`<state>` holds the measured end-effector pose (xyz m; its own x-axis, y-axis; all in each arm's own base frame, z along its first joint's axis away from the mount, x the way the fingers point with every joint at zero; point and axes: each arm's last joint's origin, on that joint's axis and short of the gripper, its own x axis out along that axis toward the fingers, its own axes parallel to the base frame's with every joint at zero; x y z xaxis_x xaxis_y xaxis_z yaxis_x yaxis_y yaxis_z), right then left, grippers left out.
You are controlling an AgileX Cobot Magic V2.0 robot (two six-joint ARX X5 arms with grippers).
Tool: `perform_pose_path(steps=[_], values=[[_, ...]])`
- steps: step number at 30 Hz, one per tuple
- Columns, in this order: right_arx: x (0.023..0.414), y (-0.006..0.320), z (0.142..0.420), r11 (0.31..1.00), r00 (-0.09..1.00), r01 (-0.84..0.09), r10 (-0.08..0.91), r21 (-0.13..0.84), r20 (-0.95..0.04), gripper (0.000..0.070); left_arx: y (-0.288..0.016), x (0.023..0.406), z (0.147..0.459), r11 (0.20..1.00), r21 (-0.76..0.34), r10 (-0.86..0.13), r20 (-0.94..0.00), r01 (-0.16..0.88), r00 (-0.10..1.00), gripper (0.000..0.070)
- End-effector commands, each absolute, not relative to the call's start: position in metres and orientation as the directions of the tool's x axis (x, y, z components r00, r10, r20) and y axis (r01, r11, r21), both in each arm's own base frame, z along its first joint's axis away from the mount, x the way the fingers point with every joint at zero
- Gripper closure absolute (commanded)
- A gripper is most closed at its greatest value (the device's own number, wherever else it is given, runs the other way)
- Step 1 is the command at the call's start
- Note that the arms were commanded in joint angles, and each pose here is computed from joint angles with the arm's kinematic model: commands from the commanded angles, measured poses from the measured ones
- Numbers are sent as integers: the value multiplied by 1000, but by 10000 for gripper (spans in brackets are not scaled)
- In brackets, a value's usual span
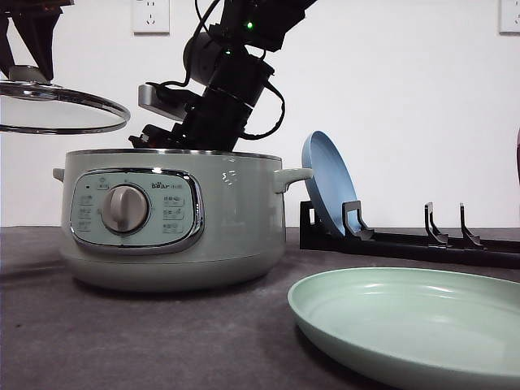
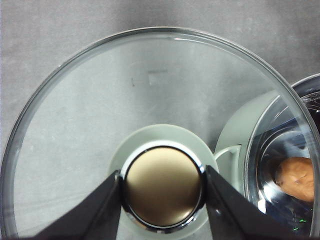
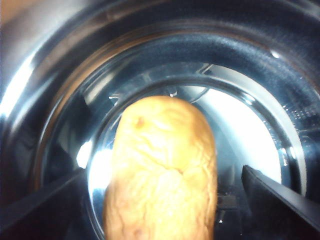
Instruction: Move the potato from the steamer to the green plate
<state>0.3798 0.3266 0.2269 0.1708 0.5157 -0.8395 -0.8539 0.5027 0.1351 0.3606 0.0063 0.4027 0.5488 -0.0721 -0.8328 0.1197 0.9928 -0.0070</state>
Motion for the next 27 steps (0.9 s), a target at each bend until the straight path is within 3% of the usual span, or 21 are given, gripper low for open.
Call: perform_pose_path(steps=[1,6,8,12,17,27], values=[[381,335,218,500,162,-854,519,145,-839,156,7,361,417,993,-8,-80,-791,121,607,700],[381,336,217,508,160,-848,520,153,-839,455,7,361,417,993,-8,-80,-791,120,607,700],[381,336,219,512,161,-845,524,158,-836,496,7,361,417,993,-8,-80,-790,120,608,700],[381,334,240,515,179,-843,538,153,-823,500,7,361,417,993,-8,-80,-790,120,608,700],[371,320,298,520,192,-841,544,148,-817,499,7,361,417,993,-8,-80,-790,120,608,700],[321,245,397,589,229,-794,519,150,-823,499,7,361,417,993,-8,-80,-790,120,608,700]])
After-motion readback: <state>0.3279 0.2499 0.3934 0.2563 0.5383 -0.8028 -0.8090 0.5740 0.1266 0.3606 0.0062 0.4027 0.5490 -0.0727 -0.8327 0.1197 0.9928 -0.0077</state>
